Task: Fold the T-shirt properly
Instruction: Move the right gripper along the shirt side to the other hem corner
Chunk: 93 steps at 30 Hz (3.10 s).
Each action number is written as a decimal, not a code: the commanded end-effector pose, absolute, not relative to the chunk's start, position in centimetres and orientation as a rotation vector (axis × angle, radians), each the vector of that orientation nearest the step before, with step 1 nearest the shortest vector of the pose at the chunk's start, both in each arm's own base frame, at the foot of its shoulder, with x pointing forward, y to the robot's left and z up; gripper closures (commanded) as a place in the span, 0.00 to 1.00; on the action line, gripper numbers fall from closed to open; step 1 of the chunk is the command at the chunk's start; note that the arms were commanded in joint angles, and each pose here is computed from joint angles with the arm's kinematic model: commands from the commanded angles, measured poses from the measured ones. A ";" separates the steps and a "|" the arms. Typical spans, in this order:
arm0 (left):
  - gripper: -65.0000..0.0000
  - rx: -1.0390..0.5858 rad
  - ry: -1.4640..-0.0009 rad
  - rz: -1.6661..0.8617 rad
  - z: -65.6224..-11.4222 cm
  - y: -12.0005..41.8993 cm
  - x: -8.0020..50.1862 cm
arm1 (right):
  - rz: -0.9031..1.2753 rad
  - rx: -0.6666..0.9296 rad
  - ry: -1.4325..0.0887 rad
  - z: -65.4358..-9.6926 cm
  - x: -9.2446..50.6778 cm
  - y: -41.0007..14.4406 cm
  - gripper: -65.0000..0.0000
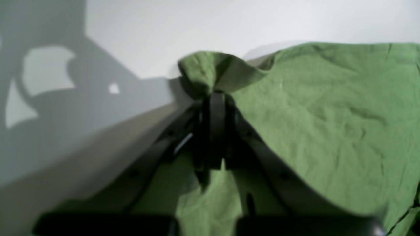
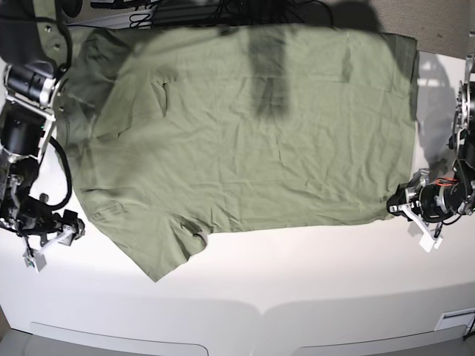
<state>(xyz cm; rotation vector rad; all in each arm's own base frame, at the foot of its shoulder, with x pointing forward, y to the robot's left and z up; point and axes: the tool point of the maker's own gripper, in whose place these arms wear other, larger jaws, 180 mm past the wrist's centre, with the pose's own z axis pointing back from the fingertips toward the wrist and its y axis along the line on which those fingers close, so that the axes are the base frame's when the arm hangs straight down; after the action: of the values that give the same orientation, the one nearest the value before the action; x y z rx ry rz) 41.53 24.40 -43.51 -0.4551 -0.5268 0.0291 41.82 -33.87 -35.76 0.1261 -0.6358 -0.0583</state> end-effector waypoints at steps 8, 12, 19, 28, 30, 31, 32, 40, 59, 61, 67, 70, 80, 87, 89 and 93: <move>1.00 -0.450 -0.562 0.018 -41.9 25.0 42.8 | -0.087 0.128 -0.766 -31.5 43.8 -36.1 0.49; 1.00 -0.450 -0.562 0.018 -41.9 25.0 42.8 | -0.093 0.168 -0.738 -31.4 43.6 -35.5 0.49; 1.00 -0.450 -0.561 0.017 -41.9 25.0 42.8 | -0.063 0.180 -0.710 -31.8 43.3 -34.9 0.49; 1.00 -0.477 -0.525 0.029 -42.0 24.6 42.3 | -0.075 0.240 -0.643 -34.7 42.9 -32.5 0.49; 1.00 -0.489 -0.526 0.038 -41.9 24.5 42.3 | -0.076 0.251 -0.636 -35.2 42.9 -32.0 0.49; 1.00 -0.494 -0.528 0.042 -41.8 24.4 42.4 | -0.071 0.237 -0.629 -35.5 42.9 -32.0 0.49; 1.00 -0.495 -0.530 0.044 -41.8 24.4 42.4 | -0.061 0.209 -0.617 -36.0 42.7 -32.2 0.49; 1.00 -0.496 -0.530 0.044 -41.8 24.4 42.4 | -0.083 0.167 -0.652 -38.3 42.7 -33.2 0.46; 1.00 -0.496 -0.532 0.045 -41.8 24.4 42.4 | -0.159 0.079 -0.689 -36.3 41.2 -40.2 0.37; 1.00 -0.496 -0.533 0.045 -41.8 24.4 42.5 | -0.166 0.095 -0.654 -37.0 40.7 -39.9 0.37; 1.00 -0.497 -0.531 0.045 -41.8 24.4 42.4 | -0.175 0.121 -0.615 -37.9 40.4 -38.9 0.37; 1.00 -0.499 -0.531 0.046 -41.8 24.4 42.4 | -0.179 0.123 -0.623 -37.6 40.5 -39.0 0.37; 1.00 -0.499 -0.529 0.045 -41.8 24.4 42.4 | -0.224 0.196 -0.712 -35.7 42.3 -38.4 0.37; 1.00 -0.499 -0.522 0.044 -41.9 24.3 42.3 | -0.226 0.188 -0.726 -34.9 42.6 -39.0 0.37; 1.00 -0.498 -0.514 0.042 -41.9 24.3 42.2 | -0.233 0.183 -0.759 -34.4 42.9 -39.4 0.37; 1.00 -0.498 -0.514 0.042 -41.9 24.3 42.1 | -0.264 0.195 -0.816 -33.1 43.2 -40.4 0.37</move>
<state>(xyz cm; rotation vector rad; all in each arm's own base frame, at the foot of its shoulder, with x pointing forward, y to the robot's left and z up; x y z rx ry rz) 40.78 23.76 -43.59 -0.4985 -0.4748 0.0508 41.89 -39.13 -35.84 0.2094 -0.7398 -0.2612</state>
